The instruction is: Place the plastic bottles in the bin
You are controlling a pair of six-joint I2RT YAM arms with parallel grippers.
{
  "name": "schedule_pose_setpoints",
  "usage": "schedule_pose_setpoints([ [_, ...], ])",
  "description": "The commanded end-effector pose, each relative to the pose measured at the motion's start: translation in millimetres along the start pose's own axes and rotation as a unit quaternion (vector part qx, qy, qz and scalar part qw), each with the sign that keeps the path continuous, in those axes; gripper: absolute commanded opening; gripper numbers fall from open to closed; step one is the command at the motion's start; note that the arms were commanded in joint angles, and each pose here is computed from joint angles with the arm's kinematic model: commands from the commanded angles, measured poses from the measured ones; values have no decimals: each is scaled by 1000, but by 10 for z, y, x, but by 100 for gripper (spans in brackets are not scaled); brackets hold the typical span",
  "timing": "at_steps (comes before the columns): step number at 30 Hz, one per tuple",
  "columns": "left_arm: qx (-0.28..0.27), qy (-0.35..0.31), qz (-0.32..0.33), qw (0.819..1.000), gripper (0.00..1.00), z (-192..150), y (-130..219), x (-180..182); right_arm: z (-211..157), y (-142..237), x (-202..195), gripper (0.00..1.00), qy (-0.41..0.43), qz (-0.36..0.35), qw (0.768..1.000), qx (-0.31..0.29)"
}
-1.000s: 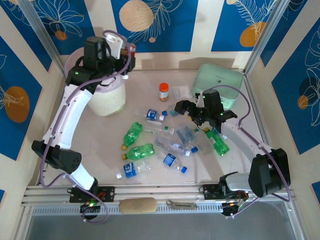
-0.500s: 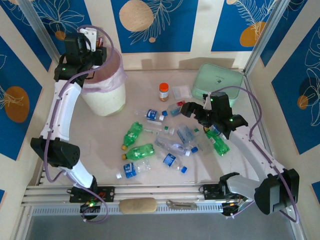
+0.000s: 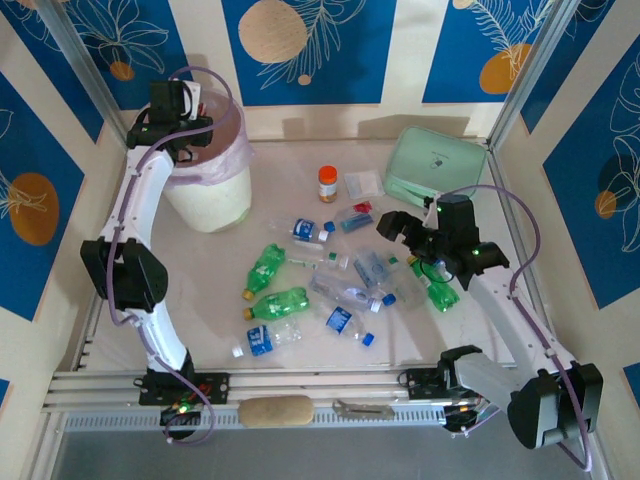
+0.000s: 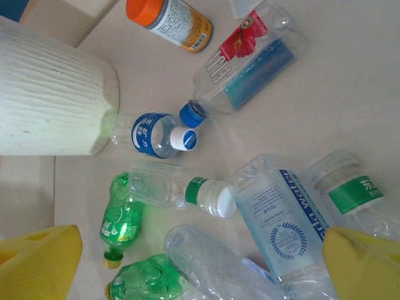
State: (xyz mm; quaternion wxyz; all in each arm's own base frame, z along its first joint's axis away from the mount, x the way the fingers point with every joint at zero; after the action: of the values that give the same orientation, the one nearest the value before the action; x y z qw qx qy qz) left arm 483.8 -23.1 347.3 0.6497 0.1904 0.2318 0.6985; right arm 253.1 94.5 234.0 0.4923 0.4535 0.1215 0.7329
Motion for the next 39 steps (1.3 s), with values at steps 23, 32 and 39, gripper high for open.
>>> schedule_pose_setpoints([
  [23, -47, 79, -86, 992, 100, 165, 780, -101, 208, -15, -299, 99, 58, -93, 994, 28],
  [32, -85, 134, -236, 959, 100, -322, 1385, -669, 448, -122, -501, 99, 138, -200, 966, 90],
  [39, -51, 175, -314, 932, 100, -1074, 1463, -1045, 476, -294, -771, 99, 165, -281, 932, 161],
])
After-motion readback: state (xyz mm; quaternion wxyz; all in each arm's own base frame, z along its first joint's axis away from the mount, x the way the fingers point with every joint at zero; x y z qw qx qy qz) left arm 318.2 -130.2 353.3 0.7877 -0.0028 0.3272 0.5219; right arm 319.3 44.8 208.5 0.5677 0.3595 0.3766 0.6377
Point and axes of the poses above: each hand's point on the last joint's axis, 136 mm out from that joint toward the fingers, its own y axis back along the fingers, its own x axis along the line the jaws close on, z = x × y, the point moved 6 cm from there along y, back along the fingers, and after that the axes turned 13 degrees about y, right-handed, at the moved point
